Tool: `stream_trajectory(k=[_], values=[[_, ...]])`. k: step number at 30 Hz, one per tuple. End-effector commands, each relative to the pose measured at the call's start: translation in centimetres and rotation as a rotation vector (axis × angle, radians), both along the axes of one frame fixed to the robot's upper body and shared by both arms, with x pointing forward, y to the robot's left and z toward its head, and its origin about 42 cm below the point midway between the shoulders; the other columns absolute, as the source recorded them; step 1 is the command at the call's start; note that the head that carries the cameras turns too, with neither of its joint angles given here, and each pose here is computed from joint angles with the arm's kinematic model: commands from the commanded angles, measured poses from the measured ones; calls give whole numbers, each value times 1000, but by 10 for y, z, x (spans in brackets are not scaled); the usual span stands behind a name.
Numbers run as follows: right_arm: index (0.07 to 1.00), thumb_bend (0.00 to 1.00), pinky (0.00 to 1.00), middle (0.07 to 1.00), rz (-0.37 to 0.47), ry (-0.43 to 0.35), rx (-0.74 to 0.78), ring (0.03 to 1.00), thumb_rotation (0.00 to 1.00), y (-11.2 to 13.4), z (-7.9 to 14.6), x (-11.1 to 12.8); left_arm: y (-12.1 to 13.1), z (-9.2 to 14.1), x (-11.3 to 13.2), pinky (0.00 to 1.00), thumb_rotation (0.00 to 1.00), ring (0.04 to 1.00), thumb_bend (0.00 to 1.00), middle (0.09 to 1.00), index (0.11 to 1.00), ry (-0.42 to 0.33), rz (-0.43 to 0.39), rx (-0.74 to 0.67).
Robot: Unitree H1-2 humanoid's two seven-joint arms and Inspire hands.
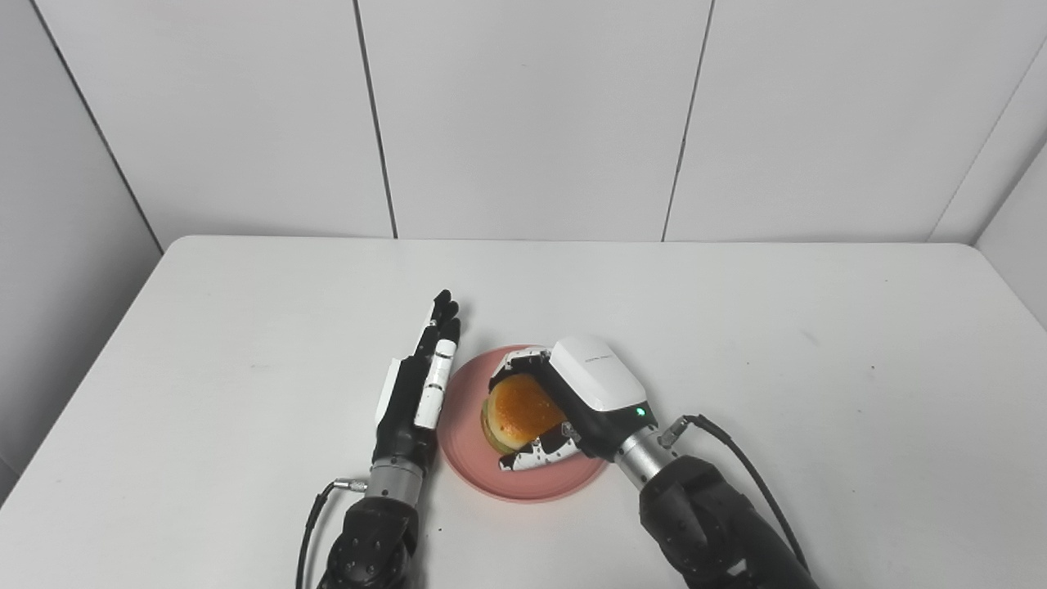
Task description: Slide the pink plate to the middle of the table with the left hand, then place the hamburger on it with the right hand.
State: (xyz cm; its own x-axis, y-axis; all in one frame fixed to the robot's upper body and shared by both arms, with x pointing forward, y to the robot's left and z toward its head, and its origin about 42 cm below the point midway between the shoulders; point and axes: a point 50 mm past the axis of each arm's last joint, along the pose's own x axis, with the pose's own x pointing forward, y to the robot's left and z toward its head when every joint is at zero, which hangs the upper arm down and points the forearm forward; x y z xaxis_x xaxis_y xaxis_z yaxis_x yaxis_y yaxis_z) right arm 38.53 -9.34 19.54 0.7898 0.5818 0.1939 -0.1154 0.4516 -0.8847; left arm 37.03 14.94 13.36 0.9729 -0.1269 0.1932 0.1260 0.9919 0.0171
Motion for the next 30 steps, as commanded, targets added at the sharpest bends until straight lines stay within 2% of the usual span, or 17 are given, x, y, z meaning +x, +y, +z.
stream_trajectory(k=[1, 2, 4, 7, 12, 16, 23, 26, 27, 30], values=[[765, 612, 655, 757, 7, -57, 29, 748, 543, 2, 19, 2, 4, -40, -20, 975, 1000, 983, 540, 996, 988, 113, 10, 2], [788, 630, 693, 789, 8, -60, 29, 783, 601, 1, 19, 1, 4, -40, -19, 975, 1000, 989, 540, 999, 996, 116, 8, -4], [804, 640, 741, 831, 8, -66, 18, 824, 640, 2, 20, -1, 4, -39, -20, 978, 1000, 996, 540, 1000, 1000, 118, 6, -12], [810, 642, 775, 856, 6, -81, 2, 849, 649, 1, 22, -3, 5, -39, -20, 981, 1000, 999, 541, 1000, 1000, 121, 6, -6], [895, 658, 926, 948, 8, -95, 6, 939, 713, -1, 25, -5, 6, -39, -21, 975, 1000, 992, 542, 1000, 999, 124, 10, -12], [924, 668, 972, 979, -1, -100, 27, 973, 718, -3, 25, -6, 7, -38, -22, 973, 1000, 990, 538, 1000, 996, 119, 14, -28], [989, 680, 976, 1000, -17, -110, 158, 1000, 755, -11, 25, -10, 10, -37, -22, 975, 1000, 966, 560, 980, 974, 120, 44, 6], [999, 691, 965, 1000, -27, -54, 292, 1000, 782, -20, 16, -11, 13, -38, -20, 983, 1000, 969, 577, 981, 976, 124, 35, -32], [1000, 704, 947, 1000, -31, -38, 325, 1000, 842, -23, 13, -12, 14, -38, -20, 995, 1000, 979, 570, 993, 990, 124, 31, -45], [1000, 695, 939, 1000, -53, 22, 481, 1000, 877, -31, 0, -13, 17, -38, -21, 994, 1000, 982, 564, 999, 998, 125, 35, -64]])
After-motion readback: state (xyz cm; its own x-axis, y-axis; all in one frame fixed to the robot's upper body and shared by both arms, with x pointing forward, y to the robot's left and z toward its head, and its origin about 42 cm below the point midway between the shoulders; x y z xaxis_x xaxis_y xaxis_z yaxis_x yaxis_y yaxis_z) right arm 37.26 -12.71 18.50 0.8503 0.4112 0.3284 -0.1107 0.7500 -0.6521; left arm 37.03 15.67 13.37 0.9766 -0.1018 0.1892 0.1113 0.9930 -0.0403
